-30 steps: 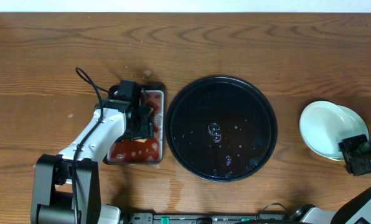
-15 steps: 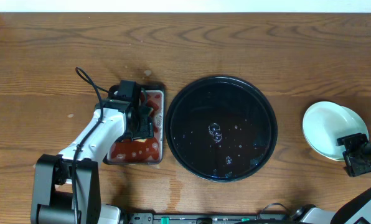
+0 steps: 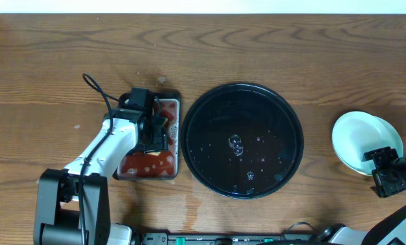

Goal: Clean dirty plates on tray and stack at the side
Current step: 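Carry the mint plate right and lower it onto the plate stack, then adjust the mint plate on the stack with right gripper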

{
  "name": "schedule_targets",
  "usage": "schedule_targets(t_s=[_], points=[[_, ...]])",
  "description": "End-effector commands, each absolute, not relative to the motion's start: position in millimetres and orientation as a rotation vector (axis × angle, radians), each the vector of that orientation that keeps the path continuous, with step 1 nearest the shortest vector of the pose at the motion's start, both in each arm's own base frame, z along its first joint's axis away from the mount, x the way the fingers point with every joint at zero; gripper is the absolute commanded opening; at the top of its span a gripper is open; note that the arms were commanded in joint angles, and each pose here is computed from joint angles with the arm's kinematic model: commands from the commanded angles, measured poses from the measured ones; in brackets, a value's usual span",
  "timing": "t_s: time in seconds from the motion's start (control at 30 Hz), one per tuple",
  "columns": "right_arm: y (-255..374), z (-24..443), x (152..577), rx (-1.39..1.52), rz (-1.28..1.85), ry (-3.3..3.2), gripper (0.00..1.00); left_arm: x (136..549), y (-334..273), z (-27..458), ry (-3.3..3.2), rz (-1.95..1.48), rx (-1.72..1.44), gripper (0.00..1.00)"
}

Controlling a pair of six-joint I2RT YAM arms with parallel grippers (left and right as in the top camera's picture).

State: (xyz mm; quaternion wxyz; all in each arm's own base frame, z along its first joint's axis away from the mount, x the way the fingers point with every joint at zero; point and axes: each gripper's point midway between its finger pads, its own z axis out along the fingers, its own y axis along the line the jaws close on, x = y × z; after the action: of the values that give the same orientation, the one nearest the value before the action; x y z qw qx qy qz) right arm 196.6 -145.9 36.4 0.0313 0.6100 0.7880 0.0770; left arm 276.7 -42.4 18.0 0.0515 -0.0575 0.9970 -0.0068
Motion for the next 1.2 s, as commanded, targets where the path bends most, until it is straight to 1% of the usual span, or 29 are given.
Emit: schedule_targets(t_s=[0.0, 0.1, 0.3, 0.33, 0.4, 0.57, 0.63, 0.7, 0.83, 0.93, 1.0, 1.07, 1.17], points=[[-141, 39, 192, 1.875, 0.249, 2.441, 0.77, 273, -40, 15, 3.045, -0.009, -0.173, 0.79], [-136, 39, 186, 1.899, 0.255, 2.464, 0.79, 273, -40, 15, 3.045, -0.009, -0.173, 0.79], [-127, 39, 176, 1.936, 0.269, 2.503, 0.8, 273, -40, 15, 3.045, -0.009, -0.173, 0.79], [-126, 39, 176, 1.938, 0.27, 2.504, 0.82, 273, -40, 15, 3.045, -0.009, -0.173, 0.79], [-127, 39, 177, 1.926, 0.271, 2.509, 0.83, 273, -40, 15, 3.045, -0.009, -0.173, 0.79], [-127, 39, 177, 1.926, 0.271, 2.507, 0.82, 273, -40, 15, 3.045, -0.009, -0.173, 0.79], [-126, 40, 183, 1.908, 0.314, 2.491, 0.82, 273, -40, 15, 3.045, -0.009, -0.173, 0.79], [-120, 44, 201, 1.785, 0.448, 2.493, 0.82, 273, -40, 15, 3.045, -0.009, -0.173, 0.79], [-97, 70, 250, 1.379, 0.842, 2.426, 0.82, 273, -40, 15, 3.045, -0.009, -0.173, 0.79], [-84, 92, 275, 1.155, 1.02, 2.34, 0.75, 273, -40, 15, 3.045, -0.009, -0.173, 0.79], [-75, 103, 282, 1.046, 1.093, 2.314, 0.7, 273, -40, 15, 3.045, -0.009, -0.173, 0.79], [-67, 107, 285, 1.003, 1.122, 2.32, 0.63, 273, -40, 15, 3.045, -0.009, -0.173, 0.79], [-55, 107, 286, 0.958, 1.127, 2.368, 0.61, 273, -40, 15, 3.045, -0.009, -0.173, 0.79]])
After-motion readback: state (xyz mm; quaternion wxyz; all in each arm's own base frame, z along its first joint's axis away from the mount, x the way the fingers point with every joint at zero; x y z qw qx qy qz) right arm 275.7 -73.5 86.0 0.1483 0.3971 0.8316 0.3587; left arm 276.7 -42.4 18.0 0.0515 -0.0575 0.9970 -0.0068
